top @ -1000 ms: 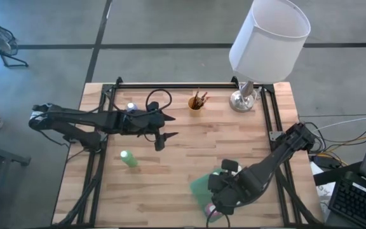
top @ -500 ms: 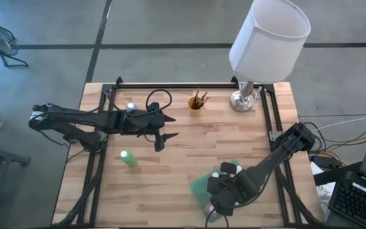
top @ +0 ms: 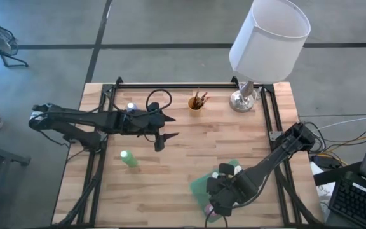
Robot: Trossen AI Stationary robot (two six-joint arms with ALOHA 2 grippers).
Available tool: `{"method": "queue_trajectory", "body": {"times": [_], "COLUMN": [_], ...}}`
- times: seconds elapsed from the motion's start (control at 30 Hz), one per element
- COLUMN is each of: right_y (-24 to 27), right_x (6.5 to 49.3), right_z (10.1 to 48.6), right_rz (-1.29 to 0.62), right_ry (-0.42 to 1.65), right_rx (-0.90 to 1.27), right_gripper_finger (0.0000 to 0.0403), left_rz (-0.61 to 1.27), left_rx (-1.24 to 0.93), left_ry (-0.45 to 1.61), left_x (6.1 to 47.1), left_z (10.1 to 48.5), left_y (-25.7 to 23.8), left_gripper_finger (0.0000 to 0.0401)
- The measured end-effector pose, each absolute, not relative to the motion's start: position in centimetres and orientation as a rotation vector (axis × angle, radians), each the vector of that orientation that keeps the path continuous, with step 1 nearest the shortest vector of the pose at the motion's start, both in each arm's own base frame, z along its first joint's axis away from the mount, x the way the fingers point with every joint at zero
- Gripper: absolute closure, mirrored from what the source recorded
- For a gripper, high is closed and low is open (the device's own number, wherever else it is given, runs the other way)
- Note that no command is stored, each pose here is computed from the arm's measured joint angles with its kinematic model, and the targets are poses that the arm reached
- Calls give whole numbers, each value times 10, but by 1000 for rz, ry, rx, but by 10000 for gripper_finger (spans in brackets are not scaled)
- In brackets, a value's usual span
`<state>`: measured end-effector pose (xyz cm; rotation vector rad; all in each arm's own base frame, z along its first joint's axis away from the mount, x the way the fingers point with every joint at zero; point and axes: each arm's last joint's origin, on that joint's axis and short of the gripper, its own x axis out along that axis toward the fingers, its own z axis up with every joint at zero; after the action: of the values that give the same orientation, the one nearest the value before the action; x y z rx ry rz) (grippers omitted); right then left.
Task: Pick & Place Paint Supplies
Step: Put the light green into the green bin
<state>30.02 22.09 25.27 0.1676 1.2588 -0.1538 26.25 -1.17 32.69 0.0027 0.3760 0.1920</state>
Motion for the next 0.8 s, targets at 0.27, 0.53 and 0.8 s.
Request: {"method": "queue_trajectory", "body": {"times": [0.27,0.53,0.8], "right_y": [217,207,203], "right_x": [304,311,318], "right_z": [253,258,274], "right_rz": [-168,-241,-253], "right_ry": [1247,1250,1208], "right_rx": [175,330,429], "right_gripper_finger": [291,291,291], "left_rz": [194,194,193], "left_rx": [-5,-5,0], "left_ry": [375,375,376], "left_x": [262,262,262], "left_z": [327,327,327], "left_y": [-12,-12,-12], "left_gripper_finger": [114,114,114]}}
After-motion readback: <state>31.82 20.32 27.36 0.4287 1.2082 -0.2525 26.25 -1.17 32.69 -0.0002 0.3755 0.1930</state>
